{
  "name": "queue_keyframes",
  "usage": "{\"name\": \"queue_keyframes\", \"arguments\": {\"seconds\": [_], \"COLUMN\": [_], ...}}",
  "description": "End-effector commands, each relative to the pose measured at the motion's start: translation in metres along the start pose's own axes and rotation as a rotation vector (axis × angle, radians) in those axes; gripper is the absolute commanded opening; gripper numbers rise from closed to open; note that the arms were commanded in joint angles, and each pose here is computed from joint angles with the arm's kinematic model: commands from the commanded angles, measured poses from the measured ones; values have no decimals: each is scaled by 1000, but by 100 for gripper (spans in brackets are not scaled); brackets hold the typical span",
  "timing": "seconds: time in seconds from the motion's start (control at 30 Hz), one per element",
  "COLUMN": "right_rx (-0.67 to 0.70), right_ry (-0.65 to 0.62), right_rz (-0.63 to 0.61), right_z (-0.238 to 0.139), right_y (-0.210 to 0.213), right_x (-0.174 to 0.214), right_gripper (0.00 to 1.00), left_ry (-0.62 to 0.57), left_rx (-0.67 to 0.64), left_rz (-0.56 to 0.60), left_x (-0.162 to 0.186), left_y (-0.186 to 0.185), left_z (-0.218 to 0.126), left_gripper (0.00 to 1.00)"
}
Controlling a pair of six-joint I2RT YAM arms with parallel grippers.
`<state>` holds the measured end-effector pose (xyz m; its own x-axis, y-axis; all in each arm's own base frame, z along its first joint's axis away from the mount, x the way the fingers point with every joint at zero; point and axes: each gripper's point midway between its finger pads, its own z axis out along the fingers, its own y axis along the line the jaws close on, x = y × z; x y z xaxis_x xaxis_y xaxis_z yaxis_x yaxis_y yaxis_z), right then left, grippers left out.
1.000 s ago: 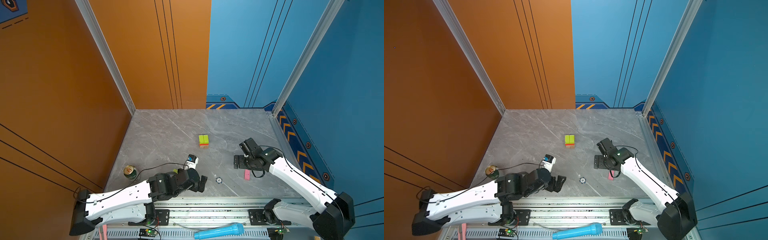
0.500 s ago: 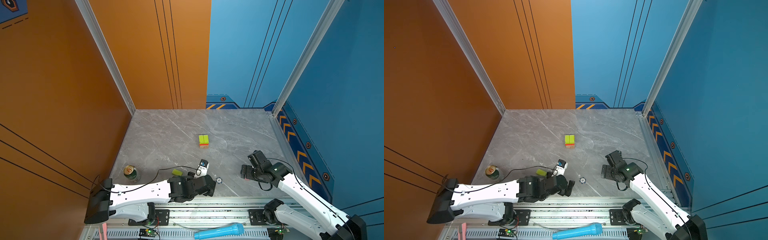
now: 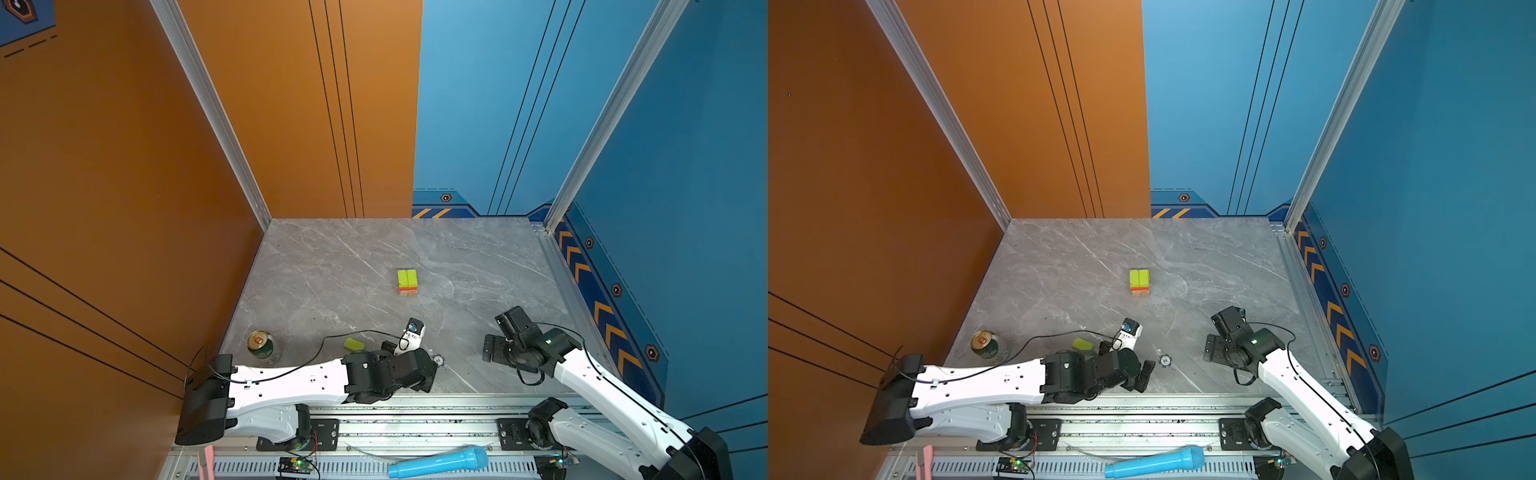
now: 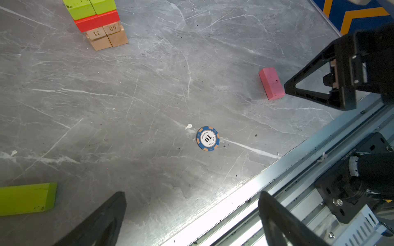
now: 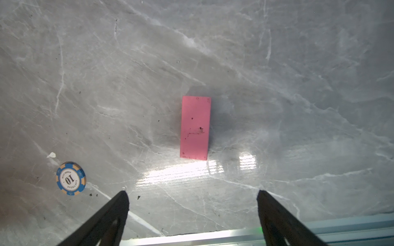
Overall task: Build the wood block tower
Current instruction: 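Lower the right gripper over the pink block and close on it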
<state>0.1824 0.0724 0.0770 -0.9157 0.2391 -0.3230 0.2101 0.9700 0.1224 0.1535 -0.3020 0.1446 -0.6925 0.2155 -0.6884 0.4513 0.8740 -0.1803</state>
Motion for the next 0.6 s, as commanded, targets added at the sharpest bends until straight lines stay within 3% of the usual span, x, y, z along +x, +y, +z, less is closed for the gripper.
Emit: {"name": "queue_keyframes", "arguments": {"seconds": [0.0,0.13,0.37,0.57], "right_rx": [12,34,49,48], "right_ry": [-12,1,16,44], "right_rz": [43,52,64,57], "right_z": [4,9,18,32], "right_y": [-5,-10,-11,-4], "right_x": [0,4,6,5], "right_gripper": [95,91,71,61], "left_ry": [-27,-32,-16,10], "left_rx": [-1,-18,-24,-28], "left_rz": [10,-9,-35,-63], "left_x": [-9,-12,-12,-10], "left_y": [1,13,32,46], "left_z": [1,5,11,20], "left_gripper": [98,98,98,98]}}
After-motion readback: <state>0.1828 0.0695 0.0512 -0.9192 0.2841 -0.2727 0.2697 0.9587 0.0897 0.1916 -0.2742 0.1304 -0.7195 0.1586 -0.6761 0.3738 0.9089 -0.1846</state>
